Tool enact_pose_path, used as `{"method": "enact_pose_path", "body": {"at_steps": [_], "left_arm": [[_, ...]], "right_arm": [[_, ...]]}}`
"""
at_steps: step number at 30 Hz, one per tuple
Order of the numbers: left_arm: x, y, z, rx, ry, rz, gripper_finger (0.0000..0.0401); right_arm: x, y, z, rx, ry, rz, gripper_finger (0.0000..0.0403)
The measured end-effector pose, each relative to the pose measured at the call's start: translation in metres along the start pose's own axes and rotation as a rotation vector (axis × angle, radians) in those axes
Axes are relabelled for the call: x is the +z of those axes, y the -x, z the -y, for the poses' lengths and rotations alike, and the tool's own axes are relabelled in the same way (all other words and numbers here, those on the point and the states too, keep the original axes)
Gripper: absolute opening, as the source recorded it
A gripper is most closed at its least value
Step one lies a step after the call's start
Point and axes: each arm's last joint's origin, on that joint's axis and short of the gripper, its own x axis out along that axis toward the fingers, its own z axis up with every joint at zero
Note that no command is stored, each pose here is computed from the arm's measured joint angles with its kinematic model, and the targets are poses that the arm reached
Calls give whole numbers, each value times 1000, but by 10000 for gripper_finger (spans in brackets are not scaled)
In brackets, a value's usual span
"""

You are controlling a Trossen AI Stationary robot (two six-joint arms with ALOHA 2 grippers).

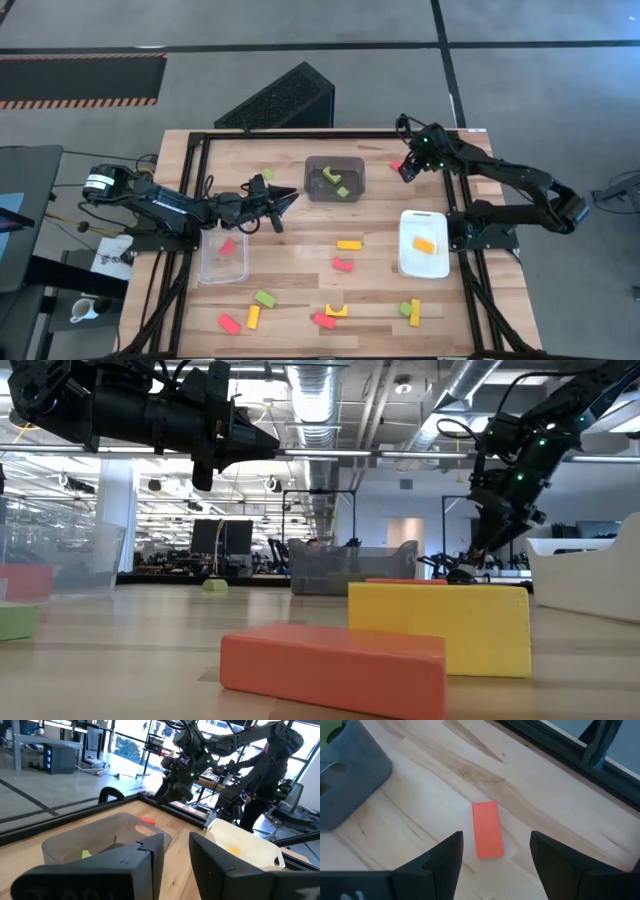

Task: Sort & place blocks by color
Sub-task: Put the orange block into the transparent bin

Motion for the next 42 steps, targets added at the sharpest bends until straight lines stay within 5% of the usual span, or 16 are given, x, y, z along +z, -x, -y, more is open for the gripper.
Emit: {"method": "enact_pose_path", "body": {"at_steps": [14,32,36,42], "left_arm": [[1,0,0,20,-6,11,78],[0,0,-1,20,-8,5,78],[0,0,-1,16,-8,4,78],[0,0,0,15,-11,4,78]], "right_arm": [[1,-56,9,-31,19,-210,267],[-5,-79,-10,-19,93,-314,262],[-8,-82,-18,-13,127,-336,226],[-9,-73,-29,-4,132,-336,114]]}}
